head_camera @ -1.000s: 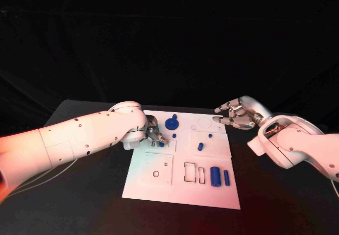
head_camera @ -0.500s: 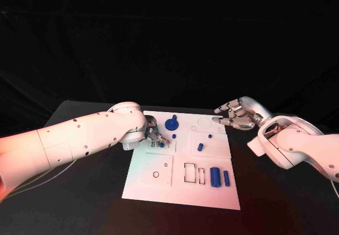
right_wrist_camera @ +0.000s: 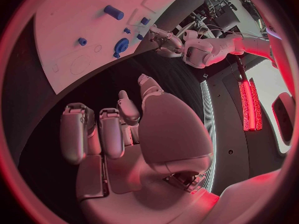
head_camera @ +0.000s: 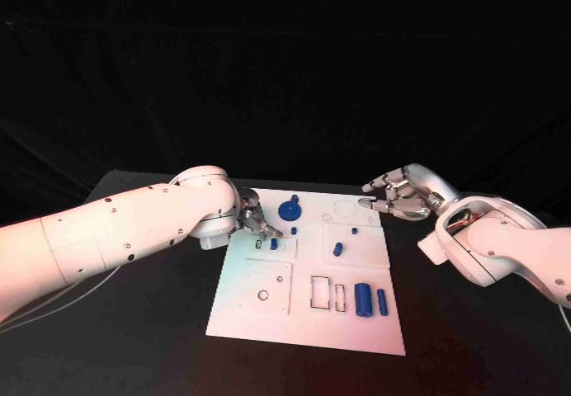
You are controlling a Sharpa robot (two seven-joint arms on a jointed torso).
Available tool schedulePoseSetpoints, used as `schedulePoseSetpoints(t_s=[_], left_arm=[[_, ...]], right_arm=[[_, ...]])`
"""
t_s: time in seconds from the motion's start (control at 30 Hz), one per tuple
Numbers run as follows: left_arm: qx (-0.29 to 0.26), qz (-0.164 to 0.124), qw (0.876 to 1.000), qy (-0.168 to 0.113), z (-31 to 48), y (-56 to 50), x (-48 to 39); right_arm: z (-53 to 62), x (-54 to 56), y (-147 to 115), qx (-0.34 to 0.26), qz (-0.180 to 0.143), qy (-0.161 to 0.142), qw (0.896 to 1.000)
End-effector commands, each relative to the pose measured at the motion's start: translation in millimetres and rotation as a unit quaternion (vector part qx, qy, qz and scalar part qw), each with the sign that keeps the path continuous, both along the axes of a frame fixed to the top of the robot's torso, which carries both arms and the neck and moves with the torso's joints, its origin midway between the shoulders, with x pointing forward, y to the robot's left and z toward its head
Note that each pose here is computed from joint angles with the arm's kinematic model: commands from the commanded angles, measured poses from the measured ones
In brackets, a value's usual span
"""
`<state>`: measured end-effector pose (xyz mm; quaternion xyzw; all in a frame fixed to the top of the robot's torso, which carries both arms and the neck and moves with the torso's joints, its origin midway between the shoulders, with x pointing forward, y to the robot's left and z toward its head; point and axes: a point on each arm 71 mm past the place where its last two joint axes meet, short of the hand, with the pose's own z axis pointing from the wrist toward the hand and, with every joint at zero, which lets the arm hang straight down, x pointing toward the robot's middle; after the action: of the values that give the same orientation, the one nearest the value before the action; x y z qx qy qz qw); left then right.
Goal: Assemble the parts on the task board
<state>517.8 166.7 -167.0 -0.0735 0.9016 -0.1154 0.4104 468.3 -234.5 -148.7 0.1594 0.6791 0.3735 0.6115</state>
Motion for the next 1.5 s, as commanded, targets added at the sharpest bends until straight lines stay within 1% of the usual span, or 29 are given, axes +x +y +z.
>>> schedulePoseSetpoints(t_s=[0.03,0.07,0.1,0.13,0.17,0.23,0.3,0.37,0.5,0.6,0.7,0.83,0.9,0.93,1.23,1.5], left_arm=[[0.005,0.003,1.0,-0.008,18.7,7.1,4.7],[0.005,0.006,1.0,-0.013,25.1,10.5,7.7],[0.005,0.009,1.0,-0.017,28.6,12.6,9.7],[0.004,0.021,0.999,-0.027,37.0,18.4,15.5],[0.004,0.03,0.999,-0.034,41.2,22.0,19.0],[0.004,0.044,0.998,-0.046,46.6,27.4,24.9],[0.004,0.055,0.997,-0.054,50.1,31.1,30.1],[0.005,0.061,0.996,-0.058,51.9,32.5,34.1],[0.01,0.064,0.996,-0.061,52.3,31.7,39.4],[0.021,0.063,0.996,-0.06,49.3,30.1,43.6],[0.034,0.062,0.996,-0.055,44.0,28.7,47.7],[0.043,0.064,0.996,-0.049,33.9,27.9,53.2],[0.042,0.064,0.996,-0.049,29.9,27.5,55.0],[0.043,0.062,0.996,-0.052,26.6,27.0,56.1],[0.049,0.055,0.996,-0.05,12.5,23.6,58.3],[0.043,0.049,0.997,-0.038,6.8,19.0,57.0]], right_arm=[[-0.5,-0.4,0,-0.006,0.005,0.0,1.0],[-0.6,-0.3,0,-0.006,0.005,0.0,1.0],[-0.6,-0.2,0,-0.006,0.004,0.0,1.0],[-0.6,-0.1,0,-0.006,0.004,0.0,1.0],[-0.6,-0.1,0,-0.006,0.004,0.0,1.0],[-0.6,0.0,0,-0.006,0.004,0.0,1.0],[-0.6,0.1,0,-0.006,0.004,0.0,1.0],[-0.7,0.4,1,-0.006,0.004,0.0,1.0],[-0.8,0.6,1,-0.006,0.004,0.0,1.0],[-0.9,0.9,1,-0.006,0.005,0.0,1.0],[-1.0,1.2,1,-0.006,0.005,0.0,1.0],[-1.1,1.3,2,-0.006,0.006,0.0,1.0],[-1.1,1.2,2,-0.006,0.006,0.0,1.0],[-1.1,1.0,2,-0.006,0.006,0.0,1.0],[-1.2,0.9,2,-0.006,0.005,0.0,1.0],[-1.3,1.1,3,-0.006,0.006,0.0,1.0]])
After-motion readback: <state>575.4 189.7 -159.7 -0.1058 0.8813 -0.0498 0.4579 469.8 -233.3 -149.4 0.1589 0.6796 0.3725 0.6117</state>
